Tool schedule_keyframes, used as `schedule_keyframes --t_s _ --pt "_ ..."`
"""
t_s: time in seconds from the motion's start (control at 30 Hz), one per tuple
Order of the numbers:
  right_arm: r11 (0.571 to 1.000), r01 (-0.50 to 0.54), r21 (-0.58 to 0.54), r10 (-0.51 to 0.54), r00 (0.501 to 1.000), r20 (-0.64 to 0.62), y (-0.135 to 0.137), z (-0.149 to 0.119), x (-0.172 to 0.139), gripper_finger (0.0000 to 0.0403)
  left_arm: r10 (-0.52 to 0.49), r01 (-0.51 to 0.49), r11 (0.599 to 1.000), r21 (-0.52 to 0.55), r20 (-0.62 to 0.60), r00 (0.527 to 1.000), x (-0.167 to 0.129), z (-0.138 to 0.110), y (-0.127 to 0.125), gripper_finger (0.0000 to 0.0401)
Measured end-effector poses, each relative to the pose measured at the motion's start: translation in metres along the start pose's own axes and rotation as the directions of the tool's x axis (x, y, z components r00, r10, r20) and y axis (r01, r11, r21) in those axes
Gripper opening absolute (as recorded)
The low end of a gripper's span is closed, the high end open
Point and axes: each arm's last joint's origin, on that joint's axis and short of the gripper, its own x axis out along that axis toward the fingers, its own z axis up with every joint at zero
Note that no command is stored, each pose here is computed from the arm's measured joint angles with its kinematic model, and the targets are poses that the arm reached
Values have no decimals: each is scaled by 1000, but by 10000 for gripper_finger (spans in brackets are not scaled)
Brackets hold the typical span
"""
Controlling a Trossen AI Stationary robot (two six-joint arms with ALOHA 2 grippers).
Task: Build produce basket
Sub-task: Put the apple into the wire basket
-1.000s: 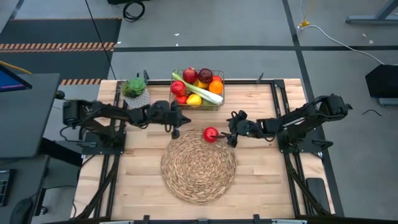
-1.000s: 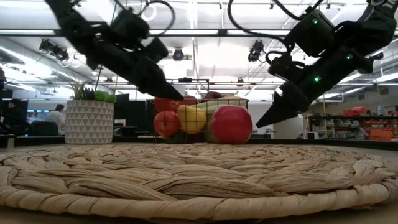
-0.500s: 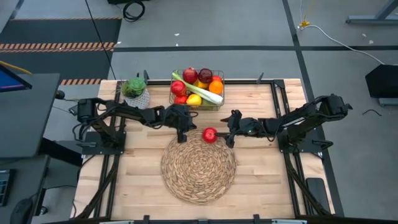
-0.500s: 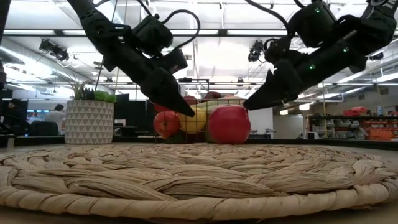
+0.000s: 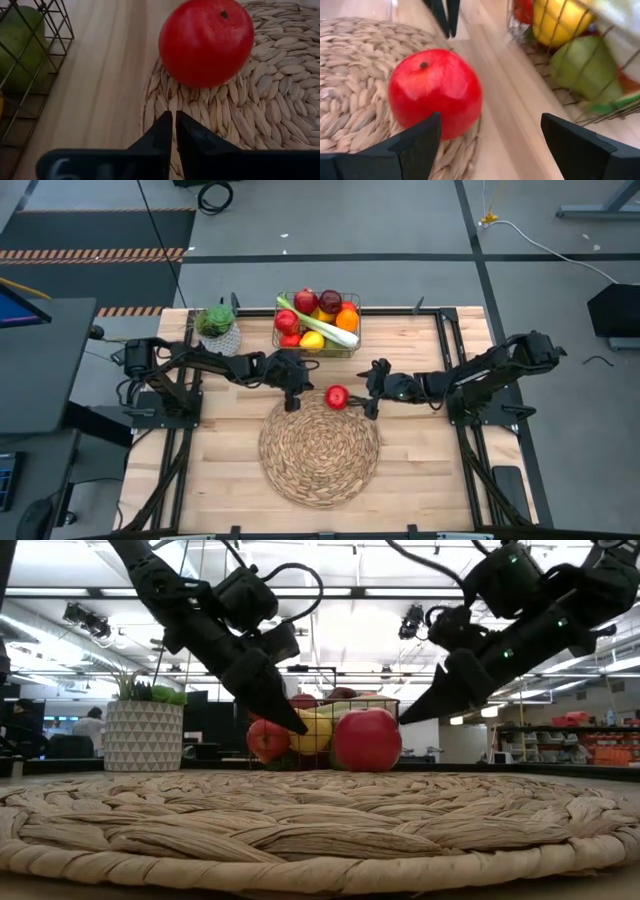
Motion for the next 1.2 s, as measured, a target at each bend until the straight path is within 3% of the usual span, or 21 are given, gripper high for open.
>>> schedule_keyframes --t_s 0.13,0.3,0.7,0.93,1.2 --pt "997 -69 20 70 995 -71 3 -12 11 346 -18 18 1000 2 3 1000 1 1 -8 35" --pt "997 -71 7 71 993 -96 9 -24 30 346 -48 48 999 16 3 999 1 2 -20 40" --pt "988 -149 -30 148 989 -27 33 -6 80 346 -52 51 999 -18 -97 994 1 -8 -24 35" --pt "984 -172 -35 173 984 33 41 10 83 346 -36 30 999 -43 -130 991 0 -11 -22 38" --pt "985 -166 -43 168 985 42 44 11 82 346 -34 27 998 -53 -126 991 0 -11 -20 28"
